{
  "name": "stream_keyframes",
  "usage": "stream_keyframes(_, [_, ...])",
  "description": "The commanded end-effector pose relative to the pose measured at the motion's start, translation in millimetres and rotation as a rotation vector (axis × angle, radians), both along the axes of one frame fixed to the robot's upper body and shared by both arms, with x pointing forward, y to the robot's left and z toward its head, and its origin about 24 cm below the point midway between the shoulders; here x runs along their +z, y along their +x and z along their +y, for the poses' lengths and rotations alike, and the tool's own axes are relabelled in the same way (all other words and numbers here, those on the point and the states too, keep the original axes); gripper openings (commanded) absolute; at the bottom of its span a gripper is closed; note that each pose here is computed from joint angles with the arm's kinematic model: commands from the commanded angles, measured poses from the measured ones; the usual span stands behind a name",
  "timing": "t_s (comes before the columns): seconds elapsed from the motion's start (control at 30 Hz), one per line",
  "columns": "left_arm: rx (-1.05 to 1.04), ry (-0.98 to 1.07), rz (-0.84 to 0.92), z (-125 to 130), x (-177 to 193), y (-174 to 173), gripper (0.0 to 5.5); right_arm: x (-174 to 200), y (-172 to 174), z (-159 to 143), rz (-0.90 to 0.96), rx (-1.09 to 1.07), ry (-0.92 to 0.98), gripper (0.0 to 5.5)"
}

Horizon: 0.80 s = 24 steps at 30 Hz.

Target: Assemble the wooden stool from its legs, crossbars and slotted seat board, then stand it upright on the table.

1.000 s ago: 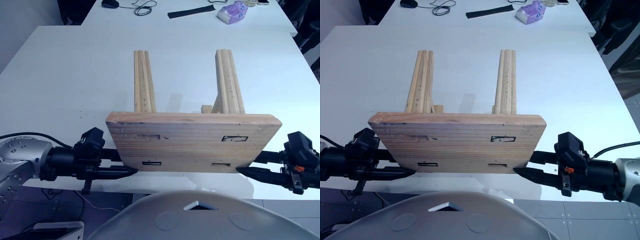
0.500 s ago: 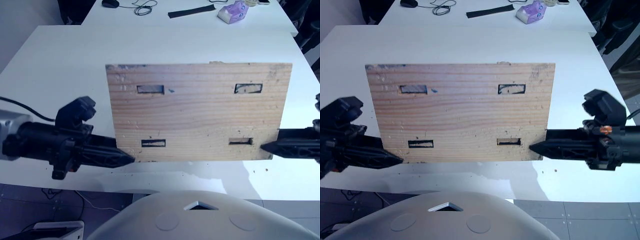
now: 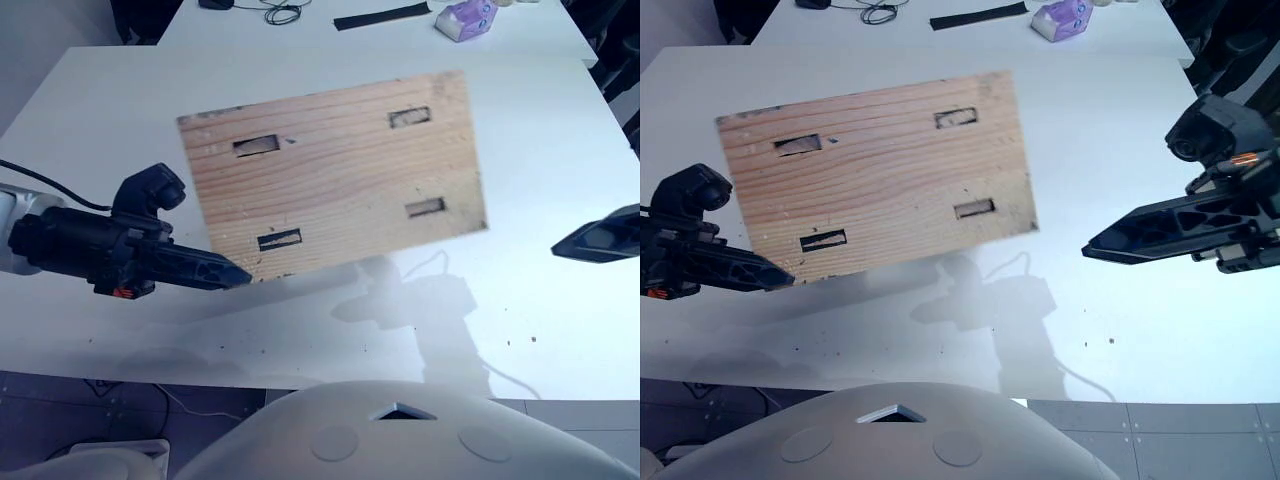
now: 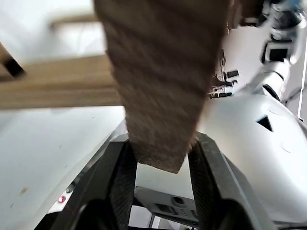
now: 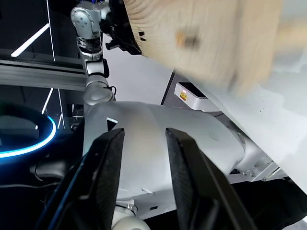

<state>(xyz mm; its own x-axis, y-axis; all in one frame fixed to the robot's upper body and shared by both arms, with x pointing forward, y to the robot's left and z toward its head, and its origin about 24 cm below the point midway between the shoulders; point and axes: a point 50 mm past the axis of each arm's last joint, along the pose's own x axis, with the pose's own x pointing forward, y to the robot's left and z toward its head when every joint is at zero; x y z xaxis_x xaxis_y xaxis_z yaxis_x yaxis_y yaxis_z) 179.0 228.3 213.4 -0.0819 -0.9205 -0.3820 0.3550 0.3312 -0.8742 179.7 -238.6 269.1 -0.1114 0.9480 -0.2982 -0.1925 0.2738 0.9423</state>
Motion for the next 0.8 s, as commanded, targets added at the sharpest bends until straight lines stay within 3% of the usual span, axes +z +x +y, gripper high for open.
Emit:
stream_keyframes(0.03, [0.035,0.062,-0.036,-2.2,-4.4,20.7,1.49,-17.1,2.4,-3.9,0.018,-0.023,-0.02,1.61])
stream_keyframes(0.27, [0.078,0.074,-0.055,-18.4,-5.8,65.3,1.49,-39.2,-12.7,-5.7,-0.062,-0.025,0.016,1.61])
stream_keyframes(0.57, [0.06,-0.096,-0.024,-28.0,23.2,89.1,1.47,-62.5,-26.2,-6.7,-0.114,-0.075,0.051,1.61])
stream_keyframes(0.8, [0.114,-0.134,0.11,-3.6,6.4,74.3,1.47,-70.2,-27.8,-5.1,-0.162,-0.102,0.048,1.61])
